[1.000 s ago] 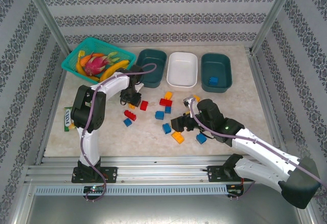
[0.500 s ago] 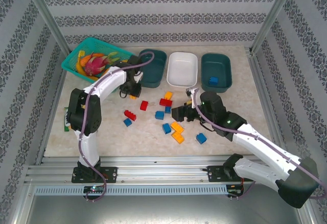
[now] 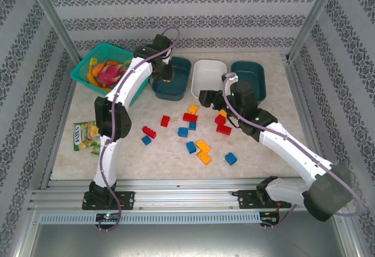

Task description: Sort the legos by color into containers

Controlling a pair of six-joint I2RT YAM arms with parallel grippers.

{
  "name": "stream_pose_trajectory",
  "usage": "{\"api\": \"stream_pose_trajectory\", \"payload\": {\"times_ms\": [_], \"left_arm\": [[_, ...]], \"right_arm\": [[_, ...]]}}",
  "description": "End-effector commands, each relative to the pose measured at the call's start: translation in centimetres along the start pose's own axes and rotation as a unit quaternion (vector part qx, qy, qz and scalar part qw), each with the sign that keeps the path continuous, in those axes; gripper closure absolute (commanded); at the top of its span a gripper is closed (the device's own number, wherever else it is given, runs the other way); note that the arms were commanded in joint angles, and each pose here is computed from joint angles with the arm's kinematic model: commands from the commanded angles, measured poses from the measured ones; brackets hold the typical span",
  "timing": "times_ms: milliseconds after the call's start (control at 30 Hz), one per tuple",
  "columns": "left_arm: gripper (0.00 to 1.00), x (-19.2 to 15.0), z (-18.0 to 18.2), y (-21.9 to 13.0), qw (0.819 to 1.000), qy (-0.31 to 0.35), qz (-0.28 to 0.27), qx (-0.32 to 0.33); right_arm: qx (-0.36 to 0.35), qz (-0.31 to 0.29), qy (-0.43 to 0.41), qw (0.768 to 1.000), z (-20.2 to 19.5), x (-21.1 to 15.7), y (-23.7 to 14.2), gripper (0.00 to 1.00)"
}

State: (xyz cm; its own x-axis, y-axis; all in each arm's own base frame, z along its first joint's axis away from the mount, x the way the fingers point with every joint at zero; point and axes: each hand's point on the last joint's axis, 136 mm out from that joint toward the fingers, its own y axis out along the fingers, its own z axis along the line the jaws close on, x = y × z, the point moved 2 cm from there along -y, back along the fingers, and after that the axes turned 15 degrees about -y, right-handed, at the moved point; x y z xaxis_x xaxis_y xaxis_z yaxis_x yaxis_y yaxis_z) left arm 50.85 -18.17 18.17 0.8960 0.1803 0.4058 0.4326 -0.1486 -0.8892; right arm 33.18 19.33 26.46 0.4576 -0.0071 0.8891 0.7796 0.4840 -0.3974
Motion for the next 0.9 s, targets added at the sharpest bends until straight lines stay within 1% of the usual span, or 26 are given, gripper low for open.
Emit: {"api": "stream_pose_trajectory", "payload": {"times_ms": [0,167,333,400,467,567,633,733,800,867], "left_arm": [[0.67,1.3,0.5,2.2,0.999,-0.044,-0.006,-0.011],[0.66,2.9,-0.6,5.2,0.997,-0.062,-0.031,-0.044],[0.62,2.0,-0.9,8.7,0.996,-0.073,0.0,-0.057],[0.58,1.6,-0.9,9.4,0.995,-0.082,0.011,-0.06],[0.5,1.4,-0.9,9.9,0.994,-0.089,0.019,-0.064],[0.37,1.7,-1.1,9.4,0.993,-0.095,0.016,-0.073],[0.32,2.1,-1.4,8.6,0.992,-0.096,0.009,-0.08],[0.29,3.2,-1.7,6.4,0.991,-0.098,-0.009,-0.093],[0.27,3.9,-2.2,4.2,0.99,-0.098,-0.023,-0.103],[0.23,4.4,-2.3,1.6,0.988,-0.101,-0.035,-0.108]], "right_arm": [[-0.013,-0.055,0.039,0.998,-0.6,3.7,0.4,0.13],[-0.01,-0.049,0.041,0.998,-0.8,3.9,0.7,0.13],[-0.021,-0.033,0.058,0.998,-1.9,2.5,0.6,0.14],[-0.037,-0.023,0.063,0.997,-2.6,1.9,0.5,0.14],[-0.058,-0.004,0.076,0.995,-3.7,1.1,0.4,0.14],[-0.082,0.031,0.093,0.992,-5.0,-0.3,0.1,0.16],[-0.096,0.06,0.099,0.989,-5.6,-1.1,-0.1,0.17],[-0.119,0.113,0.101,0.981,-6.4,-2.9,-0.8,0.15],[-0.137,0.155,0.109,0.972,-7.1,-4.5,-1.4,0.11],[-0.151,0.207,0.11,0.96,-7.6,-6.6,-2.1,0.08]]}}
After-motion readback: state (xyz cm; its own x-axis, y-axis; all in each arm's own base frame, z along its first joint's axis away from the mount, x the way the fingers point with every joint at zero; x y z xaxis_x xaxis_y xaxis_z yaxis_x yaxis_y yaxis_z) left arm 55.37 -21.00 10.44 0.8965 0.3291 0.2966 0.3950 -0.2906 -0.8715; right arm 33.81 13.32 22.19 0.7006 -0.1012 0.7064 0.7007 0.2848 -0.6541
